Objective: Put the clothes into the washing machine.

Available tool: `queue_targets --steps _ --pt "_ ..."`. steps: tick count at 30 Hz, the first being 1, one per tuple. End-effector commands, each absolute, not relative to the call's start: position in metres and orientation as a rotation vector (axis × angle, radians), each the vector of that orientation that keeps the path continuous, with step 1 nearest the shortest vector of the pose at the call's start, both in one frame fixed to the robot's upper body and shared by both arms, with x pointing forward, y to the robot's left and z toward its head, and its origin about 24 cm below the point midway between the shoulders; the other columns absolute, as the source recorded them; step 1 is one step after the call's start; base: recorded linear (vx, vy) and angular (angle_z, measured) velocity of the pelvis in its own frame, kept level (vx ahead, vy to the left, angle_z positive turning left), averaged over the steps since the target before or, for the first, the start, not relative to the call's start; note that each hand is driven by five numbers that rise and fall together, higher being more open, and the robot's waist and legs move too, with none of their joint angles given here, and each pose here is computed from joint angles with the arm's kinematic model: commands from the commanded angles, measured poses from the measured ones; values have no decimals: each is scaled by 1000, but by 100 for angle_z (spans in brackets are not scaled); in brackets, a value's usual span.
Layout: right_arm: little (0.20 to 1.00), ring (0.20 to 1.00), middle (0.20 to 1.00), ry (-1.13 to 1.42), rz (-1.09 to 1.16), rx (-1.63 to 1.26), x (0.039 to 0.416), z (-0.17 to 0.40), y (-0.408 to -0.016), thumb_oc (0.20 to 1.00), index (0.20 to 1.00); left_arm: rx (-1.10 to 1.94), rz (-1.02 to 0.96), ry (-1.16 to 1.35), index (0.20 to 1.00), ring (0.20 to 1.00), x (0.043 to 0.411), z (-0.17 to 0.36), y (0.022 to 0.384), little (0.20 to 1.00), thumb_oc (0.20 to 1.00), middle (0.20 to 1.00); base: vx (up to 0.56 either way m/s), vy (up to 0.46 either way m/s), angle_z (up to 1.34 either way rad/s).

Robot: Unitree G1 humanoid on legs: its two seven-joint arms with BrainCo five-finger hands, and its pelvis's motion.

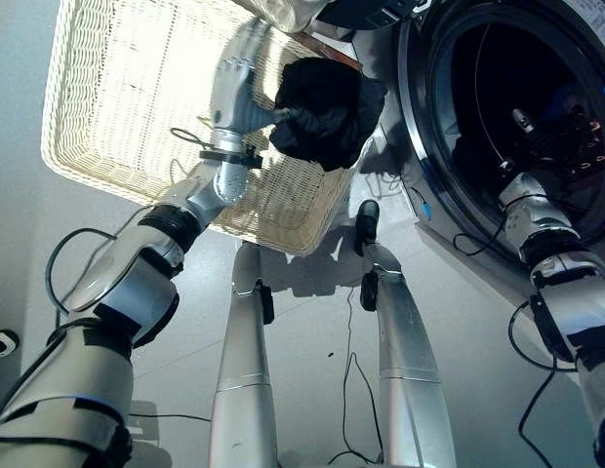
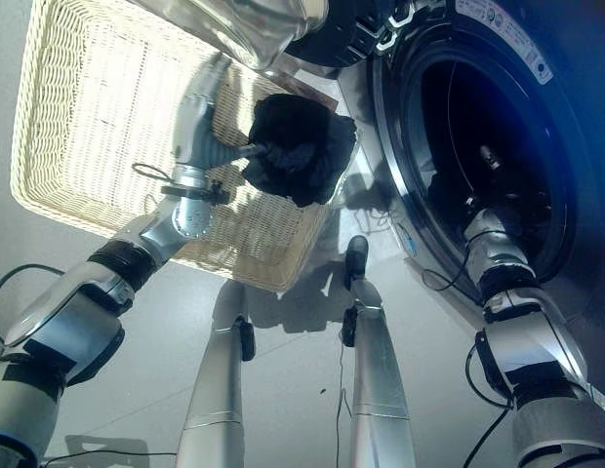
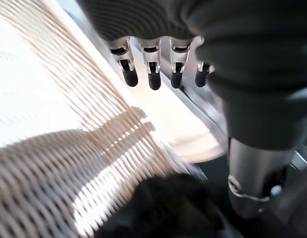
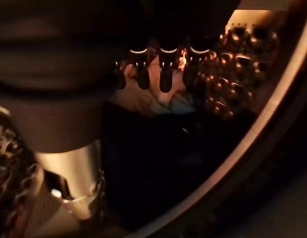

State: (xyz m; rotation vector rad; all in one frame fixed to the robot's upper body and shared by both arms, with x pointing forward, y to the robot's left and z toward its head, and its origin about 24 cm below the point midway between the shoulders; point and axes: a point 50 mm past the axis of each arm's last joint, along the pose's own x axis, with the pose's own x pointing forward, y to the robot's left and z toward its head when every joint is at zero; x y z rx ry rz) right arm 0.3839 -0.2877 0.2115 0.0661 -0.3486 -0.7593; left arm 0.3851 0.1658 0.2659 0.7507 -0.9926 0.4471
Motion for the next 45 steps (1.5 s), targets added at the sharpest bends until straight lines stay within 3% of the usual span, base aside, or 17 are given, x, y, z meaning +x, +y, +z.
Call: queue_targets --steps 1,11,23,29,37,45 --pt "1000 1000 1000 -431 -785 -22 380 212 -277 1000 1000 563 540 -1012 1000 1000 382 274 173 1000 1000 1000 0 0 0" --pt "1000 1000 1000 -639 -659 -423 373 216 -223 1000 1000 369 695 -896 1000 1000 376 254 210 1000 1000 1000 -5 27 1" --pt "1000 1000 1000 -880 -474 -703 358 219 -181 1000 1000 336 753 -809 1000 1000 373 232 225 1000 1000 1000 -3 3 1" --pt "1000 1000 1000 -1076 -246 -875 345 236 -141 1000 1000 350 786 -766 1000 1000 374 232 233 1000 1000 1000 0 0 0" --pt "1000 1000 1000 -1109 -65 -1015 347 246 -108 1000 1000 350 773 -751 1000 1000 377 238 234 1000 1000 1000 0 0 0" --pt "1000 1000 1000 -1046 -61 -1126 366 265 -87 1000 1000 352 726 -758 1000 1000 384 251 224 1000 1000 1000 0 -16 3"
